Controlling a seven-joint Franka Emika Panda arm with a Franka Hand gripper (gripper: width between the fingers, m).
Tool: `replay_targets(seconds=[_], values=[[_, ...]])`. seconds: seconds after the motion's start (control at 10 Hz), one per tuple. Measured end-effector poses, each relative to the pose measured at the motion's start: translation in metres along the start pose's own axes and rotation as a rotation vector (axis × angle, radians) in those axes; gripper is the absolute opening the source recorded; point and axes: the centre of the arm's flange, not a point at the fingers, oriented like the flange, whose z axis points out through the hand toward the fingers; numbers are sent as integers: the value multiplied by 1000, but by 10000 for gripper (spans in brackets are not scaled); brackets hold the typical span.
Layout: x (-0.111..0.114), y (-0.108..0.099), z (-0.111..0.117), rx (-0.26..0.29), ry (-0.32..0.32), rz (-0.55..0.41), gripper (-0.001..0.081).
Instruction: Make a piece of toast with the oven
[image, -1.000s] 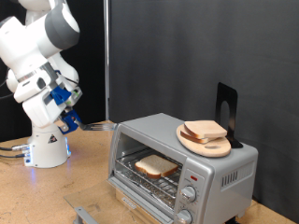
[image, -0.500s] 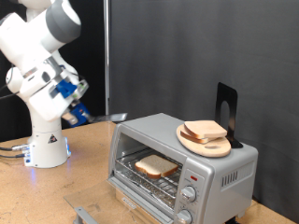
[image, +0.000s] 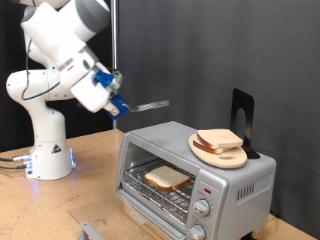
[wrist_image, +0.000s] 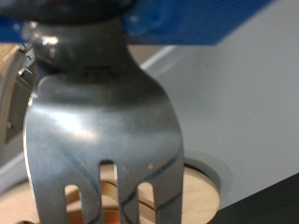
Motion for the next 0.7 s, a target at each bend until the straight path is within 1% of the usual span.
replay_targets(seconds=[0.2,0.5,0.7], values=[[4,-26,14,-30,-7,-19,394],[6,-66,37,-43,-27,-44,394],[3,-93,55,-60,-44,-58,394]])
